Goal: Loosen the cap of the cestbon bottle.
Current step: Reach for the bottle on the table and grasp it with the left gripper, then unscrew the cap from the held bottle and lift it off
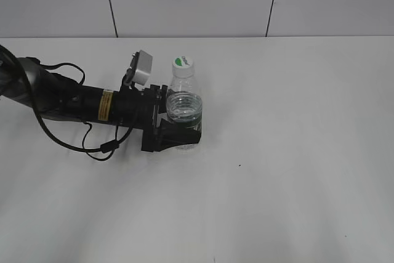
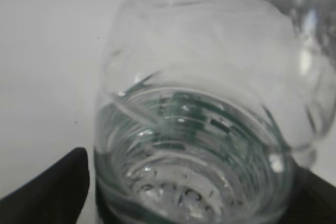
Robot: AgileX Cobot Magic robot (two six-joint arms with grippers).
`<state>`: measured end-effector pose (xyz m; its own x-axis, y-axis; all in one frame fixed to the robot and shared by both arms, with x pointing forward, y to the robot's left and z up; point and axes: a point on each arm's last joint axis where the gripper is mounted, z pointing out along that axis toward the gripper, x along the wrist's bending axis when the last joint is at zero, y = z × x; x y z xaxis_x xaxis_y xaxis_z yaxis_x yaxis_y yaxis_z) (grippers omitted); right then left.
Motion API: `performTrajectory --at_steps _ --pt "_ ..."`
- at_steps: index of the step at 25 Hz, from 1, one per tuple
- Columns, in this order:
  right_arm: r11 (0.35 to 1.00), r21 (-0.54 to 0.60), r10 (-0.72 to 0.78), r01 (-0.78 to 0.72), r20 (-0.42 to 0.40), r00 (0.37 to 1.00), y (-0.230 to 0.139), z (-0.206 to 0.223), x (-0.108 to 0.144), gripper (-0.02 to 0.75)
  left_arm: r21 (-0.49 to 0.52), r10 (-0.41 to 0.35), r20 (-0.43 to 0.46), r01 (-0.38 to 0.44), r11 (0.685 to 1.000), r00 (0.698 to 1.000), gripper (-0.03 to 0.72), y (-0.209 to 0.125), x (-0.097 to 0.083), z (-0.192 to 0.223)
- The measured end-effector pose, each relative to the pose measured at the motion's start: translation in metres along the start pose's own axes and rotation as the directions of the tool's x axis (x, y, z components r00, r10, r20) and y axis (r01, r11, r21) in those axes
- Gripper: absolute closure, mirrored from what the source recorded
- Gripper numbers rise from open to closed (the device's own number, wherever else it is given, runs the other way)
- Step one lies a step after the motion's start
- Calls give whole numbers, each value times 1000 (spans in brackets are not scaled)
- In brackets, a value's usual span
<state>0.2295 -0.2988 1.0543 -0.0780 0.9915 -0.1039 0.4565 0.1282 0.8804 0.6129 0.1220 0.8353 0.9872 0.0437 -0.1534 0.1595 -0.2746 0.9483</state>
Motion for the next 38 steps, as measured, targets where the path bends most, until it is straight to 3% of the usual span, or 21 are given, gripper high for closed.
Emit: performTrajectory --at_steps 3,8,38 --pt "1000 0 0 0 0 1000 0 0 0 217 1 -1 1 1 1000 1000 141 0 0 0" --pt "1000 0 0 0 0 1000 0 0 0 217 2 3 2 -3 1000 1000 271 1 -1 2" --pt "1000 -8 12 -12 1 1000 1 -1 0 217 5 11 24 -11 1000 1000 273 2 -4 7"
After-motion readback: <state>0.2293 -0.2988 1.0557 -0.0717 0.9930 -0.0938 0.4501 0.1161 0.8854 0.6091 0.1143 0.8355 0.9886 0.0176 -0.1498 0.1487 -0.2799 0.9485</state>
